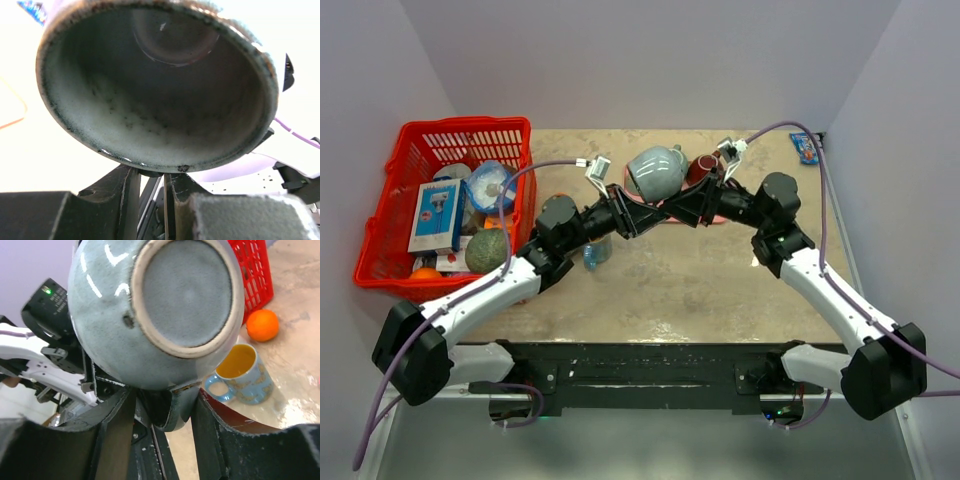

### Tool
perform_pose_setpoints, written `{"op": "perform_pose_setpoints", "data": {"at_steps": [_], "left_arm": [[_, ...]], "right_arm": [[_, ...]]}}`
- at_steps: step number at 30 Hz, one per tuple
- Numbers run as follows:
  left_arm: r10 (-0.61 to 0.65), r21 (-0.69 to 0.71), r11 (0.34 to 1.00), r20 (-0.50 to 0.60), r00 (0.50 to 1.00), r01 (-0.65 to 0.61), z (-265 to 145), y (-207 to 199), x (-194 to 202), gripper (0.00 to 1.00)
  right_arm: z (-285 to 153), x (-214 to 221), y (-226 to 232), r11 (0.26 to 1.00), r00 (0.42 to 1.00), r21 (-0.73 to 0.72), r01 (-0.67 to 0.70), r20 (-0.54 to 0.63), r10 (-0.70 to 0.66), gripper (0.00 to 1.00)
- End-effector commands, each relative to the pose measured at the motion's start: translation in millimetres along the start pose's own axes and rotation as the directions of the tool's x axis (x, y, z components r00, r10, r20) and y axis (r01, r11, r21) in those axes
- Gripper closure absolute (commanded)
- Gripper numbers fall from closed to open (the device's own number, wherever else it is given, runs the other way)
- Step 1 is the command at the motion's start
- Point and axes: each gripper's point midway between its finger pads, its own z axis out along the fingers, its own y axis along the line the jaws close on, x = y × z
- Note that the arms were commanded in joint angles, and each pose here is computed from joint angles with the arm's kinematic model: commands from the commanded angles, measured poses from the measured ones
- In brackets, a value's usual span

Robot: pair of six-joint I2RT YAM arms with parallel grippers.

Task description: Turn the mug right side up

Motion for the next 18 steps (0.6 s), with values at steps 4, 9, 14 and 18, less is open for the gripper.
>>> {"op": "perform_pose_setpoints", "data": {"at_steps": [4, 9, 14, 18], "left_arm": [[0.014, -0.069, 0.998, 0.147, 0.989, -0.004, 13.3, 5.4, -48.7, 1.0], [0.025, -0.127, 0.992, 0.128, 0.991, -0.009, 17.5, 17.2, -47.5, 1.0], [0.041, -0.242, 0.97, 0.077, 0.996, -0.021, 23.1, 42.2, -41.0, 1.0], [0.048, -0.312, 0.949, 0.029, 0.998, -0.037, 24.8, 62.6, -30.9, 1.0]], "right_arm": [[0.2, 23.7, 3.2, 0.999, 0.999, -0.044, 0.013, -0.046, -0.015, 0.43], [-1.6, 38.1, -14.9, 1.0, 0.998, 0.017, -0.012, -0.057, 0.013, 0.27], [-2.6, 52.1, -40.6, 0.99, 0.994, 0.127, -0.055, -0.084, 0.066, 0.22], [-5.6, 67.7, -64.1, 0.969, 0.986, 0.226, -0.104, -0.103, 0.13, 0.18]]}}
